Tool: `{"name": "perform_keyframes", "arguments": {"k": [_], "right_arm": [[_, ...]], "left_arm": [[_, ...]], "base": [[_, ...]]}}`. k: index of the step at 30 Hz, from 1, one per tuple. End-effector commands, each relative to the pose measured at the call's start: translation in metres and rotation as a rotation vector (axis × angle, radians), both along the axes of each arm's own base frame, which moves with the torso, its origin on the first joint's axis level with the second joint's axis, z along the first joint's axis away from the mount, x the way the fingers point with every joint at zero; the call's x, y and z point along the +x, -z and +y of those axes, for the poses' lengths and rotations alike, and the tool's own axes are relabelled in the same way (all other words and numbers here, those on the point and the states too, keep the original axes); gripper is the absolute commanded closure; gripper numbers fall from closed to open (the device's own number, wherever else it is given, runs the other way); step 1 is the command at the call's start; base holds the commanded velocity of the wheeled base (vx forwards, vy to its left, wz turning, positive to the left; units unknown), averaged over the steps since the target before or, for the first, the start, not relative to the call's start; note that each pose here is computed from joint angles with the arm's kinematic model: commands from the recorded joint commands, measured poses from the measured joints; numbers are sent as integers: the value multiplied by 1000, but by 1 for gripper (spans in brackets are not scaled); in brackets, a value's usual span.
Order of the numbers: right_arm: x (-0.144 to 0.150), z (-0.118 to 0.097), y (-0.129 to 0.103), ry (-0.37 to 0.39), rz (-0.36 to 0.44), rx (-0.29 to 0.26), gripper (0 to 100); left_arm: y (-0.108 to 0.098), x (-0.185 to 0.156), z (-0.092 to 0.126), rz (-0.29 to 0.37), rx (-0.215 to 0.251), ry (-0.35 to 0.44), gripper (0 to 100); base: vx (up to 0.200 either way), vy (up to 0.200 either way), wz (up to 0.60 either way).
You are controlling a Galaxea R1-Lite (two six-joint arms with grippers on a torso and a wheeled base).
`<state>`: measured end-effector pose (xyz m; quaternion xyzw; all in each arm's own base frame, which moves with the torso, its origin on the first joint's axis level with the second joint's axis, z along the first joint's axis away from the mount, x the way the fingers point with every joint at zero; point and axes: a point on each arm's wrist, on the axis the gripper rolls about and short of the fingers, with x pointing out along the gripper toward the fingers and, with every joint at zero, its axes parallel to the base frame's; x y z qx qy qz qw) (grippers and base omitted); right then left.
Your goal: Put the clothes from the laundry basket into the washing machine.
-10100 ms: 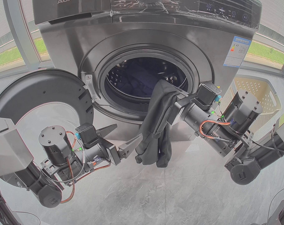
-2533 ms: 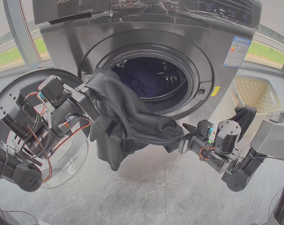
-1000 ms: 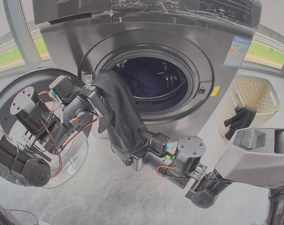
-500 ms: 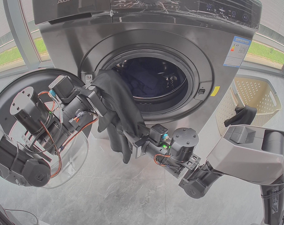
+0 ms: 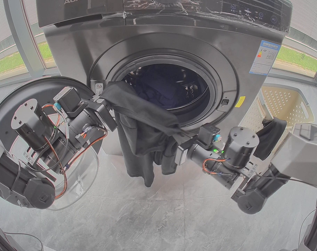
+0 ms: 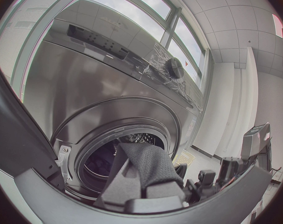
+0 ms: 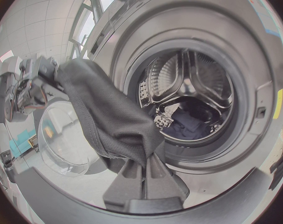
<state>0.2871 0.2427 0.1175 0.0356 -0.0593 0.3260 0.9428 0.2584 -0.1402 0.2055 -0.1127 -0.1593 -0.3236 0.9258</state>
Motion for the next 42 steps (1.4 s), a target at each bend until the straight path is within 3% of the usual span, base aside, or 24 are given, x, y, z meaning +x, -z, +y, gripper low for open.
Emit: {"name": "perform_keyframes", "arguments": {"k": [1,17,29,39,42], "right_arm": [[-11,-29,-31,39,-50,35,100],[-3,-41,-37,79,-69,48,100],[-23,-59,-72,97,-135,119,100],[-32,-60,-86,101,-164,149,100],[-32,-64,-88,113,-170,154,100]], "left_arm": [[4,0,3,14,10,-6,100],[7,-4,4,23,22,3,100],[41,-10,8,154,166,-15,100],[36,-12,8,136,158,-13,100],[28,-8,7,101,137,-19,100]], "base": [[0,0,0],[0,0,0],[0,0,0],[0,0,0],[0,0,0]]}}
